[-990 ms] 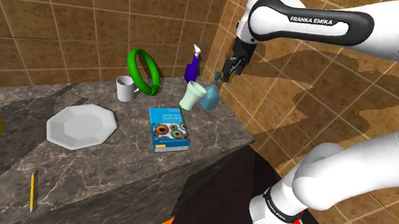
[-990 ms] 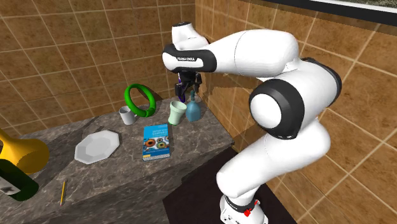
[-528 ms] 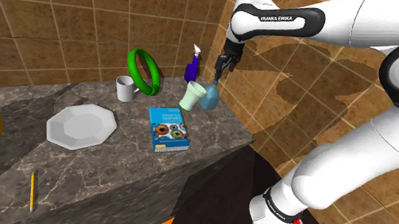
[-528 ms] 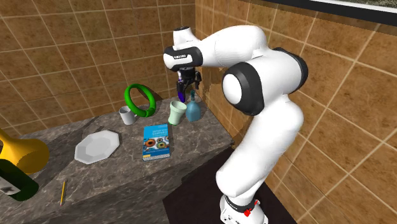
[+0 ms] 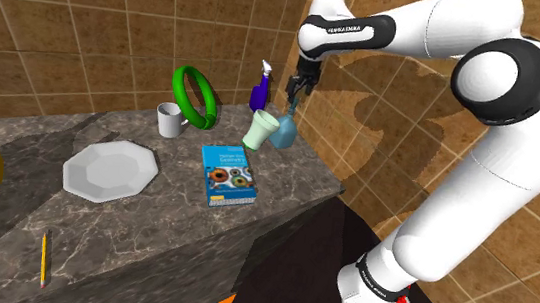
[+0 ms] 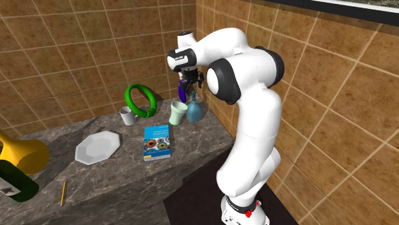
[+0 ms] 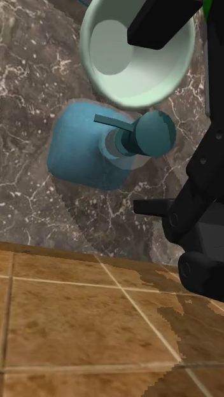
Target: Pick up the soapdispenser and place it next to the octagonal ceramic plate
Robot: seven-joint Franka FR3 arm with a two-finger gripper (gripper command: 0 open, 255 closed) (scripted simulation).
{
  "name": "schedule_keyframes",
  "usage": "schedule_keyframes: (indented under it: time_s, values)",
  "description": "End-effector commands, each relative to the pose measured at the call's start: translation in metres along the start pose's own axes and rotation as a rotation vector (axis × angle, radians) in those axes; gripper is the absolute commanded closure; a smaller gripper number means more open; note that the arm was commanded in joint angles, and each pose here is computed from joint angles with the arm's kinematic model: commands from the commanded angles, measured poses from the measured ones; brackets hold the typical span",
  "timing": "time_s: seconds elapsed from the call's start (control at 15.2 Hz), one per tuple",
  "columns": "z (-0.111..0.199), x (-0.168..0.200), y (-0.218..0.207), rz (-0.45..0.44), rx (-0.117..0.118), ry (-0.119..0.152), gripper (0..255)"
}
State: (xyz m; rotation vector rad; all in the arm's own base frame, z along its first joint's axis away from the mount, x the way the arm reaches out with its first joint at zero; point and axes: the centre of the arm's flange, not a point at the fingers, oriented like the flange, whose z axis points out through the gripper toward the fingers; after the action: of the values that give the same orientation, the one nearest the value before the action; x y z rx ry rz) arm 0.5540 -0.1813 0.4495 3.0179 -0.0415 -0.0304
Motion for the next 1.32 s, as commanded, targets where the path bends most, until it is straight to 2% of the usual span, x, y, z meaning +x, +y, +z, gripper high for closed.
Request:
schedule_keyframes:
  time_s: [0.0, 0.33, 0.86, 0.92, 1.25]
  values:
    - [0.010, 0.005, 0.003, 0.000, -0.001, 0.000, 0]
    - [0.034, 0.004, 0.003, 0.000, -0.001, 0.000, 0]
    - [0.034, 0.005, 0.003, 0.000, -0.001, 0.000, 0]
    - [0.034, 0.005, 0.003, 0.000, -0.001, 0.000, 255]
    - [0.034, 0.005, 0.002, 0.000, -0.001, 0.000, 255]
